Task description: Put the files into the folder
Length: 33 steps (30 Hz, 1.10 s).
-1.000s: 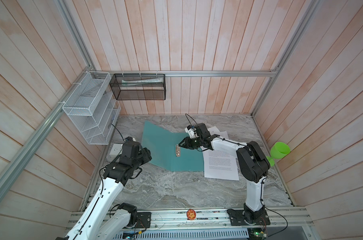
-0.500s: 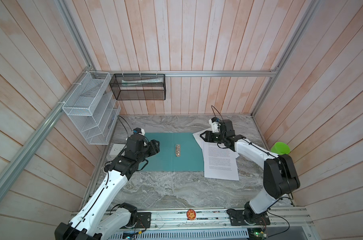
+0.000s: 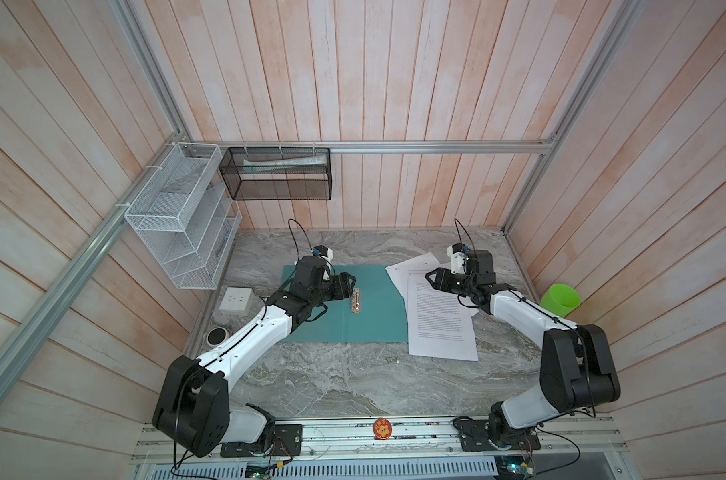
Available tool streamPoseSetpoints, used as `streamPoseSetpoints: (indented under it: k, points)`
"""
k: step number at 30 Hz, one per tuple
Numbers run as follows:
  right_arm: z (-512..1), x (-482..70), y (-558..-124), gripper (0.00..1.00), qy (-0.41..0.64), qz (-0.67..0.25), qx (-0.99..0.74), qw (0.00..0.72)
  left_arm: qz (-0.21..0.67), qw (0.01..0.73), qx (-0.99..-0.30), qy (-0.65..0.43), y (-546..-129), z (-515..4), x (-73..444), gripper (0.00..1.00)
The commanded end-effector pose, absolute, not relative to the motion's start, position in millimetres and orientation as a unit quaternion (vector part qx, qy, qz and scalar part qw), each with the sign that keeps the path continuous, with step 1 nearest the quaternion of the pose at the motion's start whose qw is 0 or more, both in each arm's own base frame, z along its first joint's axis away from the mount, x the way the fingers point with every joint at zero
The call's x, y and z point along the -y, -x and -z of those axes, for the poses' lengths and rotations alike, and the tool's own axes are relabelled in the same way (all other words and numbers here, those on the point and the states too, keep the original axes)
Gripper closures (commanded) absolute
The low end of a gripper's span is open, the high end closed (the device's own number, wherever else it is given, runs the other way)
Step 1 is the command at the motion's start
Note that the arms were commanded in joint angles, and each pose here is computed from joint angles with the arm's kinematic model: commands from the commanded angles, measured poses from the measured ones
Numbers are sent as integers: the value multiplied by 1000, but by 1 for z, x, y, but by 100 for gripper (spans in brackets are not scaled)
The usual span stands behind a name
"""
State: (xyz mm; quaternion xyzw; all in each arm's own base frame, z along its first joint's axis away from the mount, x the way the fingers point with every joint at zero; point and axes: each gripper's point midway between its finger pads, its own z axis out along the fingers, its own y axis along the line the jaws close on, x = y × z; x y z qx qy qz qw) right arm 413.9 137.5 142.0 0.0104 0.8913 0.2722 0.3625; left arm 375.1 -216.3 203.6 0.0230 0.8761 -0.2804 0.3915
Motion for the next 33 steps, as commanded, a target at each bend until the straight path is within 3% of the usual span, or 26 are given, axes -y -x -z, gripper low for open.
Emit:
streamPoseSetpoints:
  k: [1, 7, 16, 24, 33]
  points:
    - [-156, -128, -426, 48, -9, -272, -890, 366, 287, 408, -865, -52, -394, -233, 231, 25]
    - [-152, -87, -422, 53, -82, -277, -887, 360, 301, 364, -879, -63, -403, -208, 251, 25]
    - [-109, -49, -410, 61, -135, -283, -893, 321, 348, 376, -855, -85, -389, -203, 297, 26]
    - [-73, -26, -375, 61, -158, -233, -915, 289, 390, 331, -852, -112, -382, -178, 341, 27]
    - [-46, -6, -337, 60, -207, -236, -906, 284, 410, 291, -855, -129, -388, -151, 369, 27]
